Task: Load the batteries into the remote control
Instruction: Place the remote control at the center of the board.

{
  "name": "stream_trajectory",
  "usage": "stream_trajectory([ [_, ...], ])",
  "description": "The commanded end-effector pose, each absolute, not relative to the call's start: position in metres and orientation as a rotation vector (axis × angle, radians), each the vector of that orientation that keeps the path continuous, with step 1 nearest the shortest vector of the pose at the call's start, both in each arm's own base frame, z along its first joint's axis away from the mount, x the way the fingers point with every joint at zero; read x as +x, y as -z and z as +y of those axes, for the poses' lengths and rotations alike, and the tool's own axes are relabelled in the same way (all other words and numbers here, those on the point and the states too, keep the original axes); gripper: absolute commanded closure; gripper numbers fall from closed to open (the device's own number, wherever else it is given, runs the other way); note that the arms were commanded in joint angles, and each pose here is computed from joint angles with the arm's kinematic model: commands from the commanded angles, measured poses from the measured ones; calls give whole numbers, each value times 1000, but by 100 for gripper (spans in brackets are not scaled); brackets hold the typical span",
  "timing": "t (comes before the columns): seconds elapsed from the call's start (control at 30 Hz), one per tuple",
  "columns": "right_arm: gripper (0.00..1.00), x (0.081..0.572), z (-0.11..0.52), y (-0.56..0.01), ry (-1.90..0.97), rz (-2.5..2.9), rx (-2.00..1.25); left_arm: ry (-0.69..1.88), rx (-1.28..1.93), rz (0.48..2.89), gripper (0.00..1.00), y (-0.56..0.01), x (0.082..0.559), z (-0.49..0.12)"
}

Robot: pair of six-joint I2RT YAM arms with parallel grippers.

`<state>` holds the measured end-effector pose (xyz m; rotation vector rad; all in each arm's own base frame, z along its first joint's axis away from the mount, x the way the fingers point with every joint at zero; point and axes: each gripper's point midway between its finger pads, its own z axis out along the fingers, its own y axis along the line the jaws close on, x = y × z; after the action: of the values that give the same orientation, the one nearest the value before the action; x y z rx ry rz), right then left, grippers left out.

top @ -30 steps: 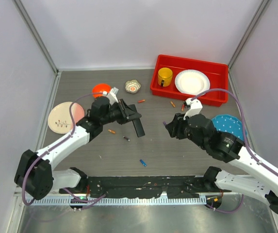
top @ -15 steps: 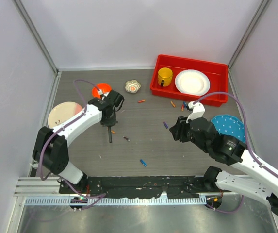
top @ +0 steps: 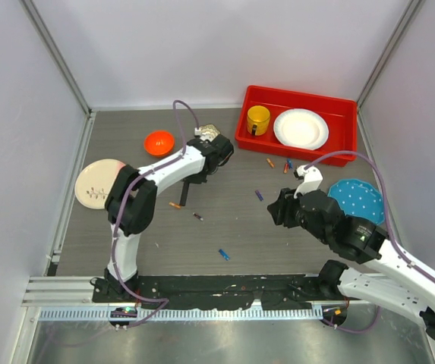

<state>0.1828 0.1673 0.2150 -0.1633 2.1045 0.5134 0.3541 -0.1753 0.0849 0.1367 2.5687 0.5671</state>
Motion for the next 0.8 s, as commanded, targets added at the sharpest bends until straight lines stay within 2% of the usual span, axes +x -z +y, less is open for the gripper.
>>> stream_trajectory([
  [0.0, 53, 183, 167, -223, -556, 2065, -131, -671, 153, 2495, 100, -96, 381, -172],
  [0.23, 53, 178, 161, -229, -571, 2049, -130, -718, 212, 2490, 100, -79, 410, -189],
  [0.53, 51, 171, 154, -242, -596, 2018, -133, -725, 262, 2560, 100, -40, 412, -195],
  [0.63, 51, 171, 152, -246, -591, 2009, -130, -699, 284, 2593, 94, -30, 406, -199],
  [0.73, 51, 172, 149, -247, -578, 2006, -121, -684, 324, 2601, 77, -26, 400, -204],
  [0.77, 51, 171, 148, -247, -578, 2007, -120, -686, 333, 2609, 74, -23, 397, -204],
])
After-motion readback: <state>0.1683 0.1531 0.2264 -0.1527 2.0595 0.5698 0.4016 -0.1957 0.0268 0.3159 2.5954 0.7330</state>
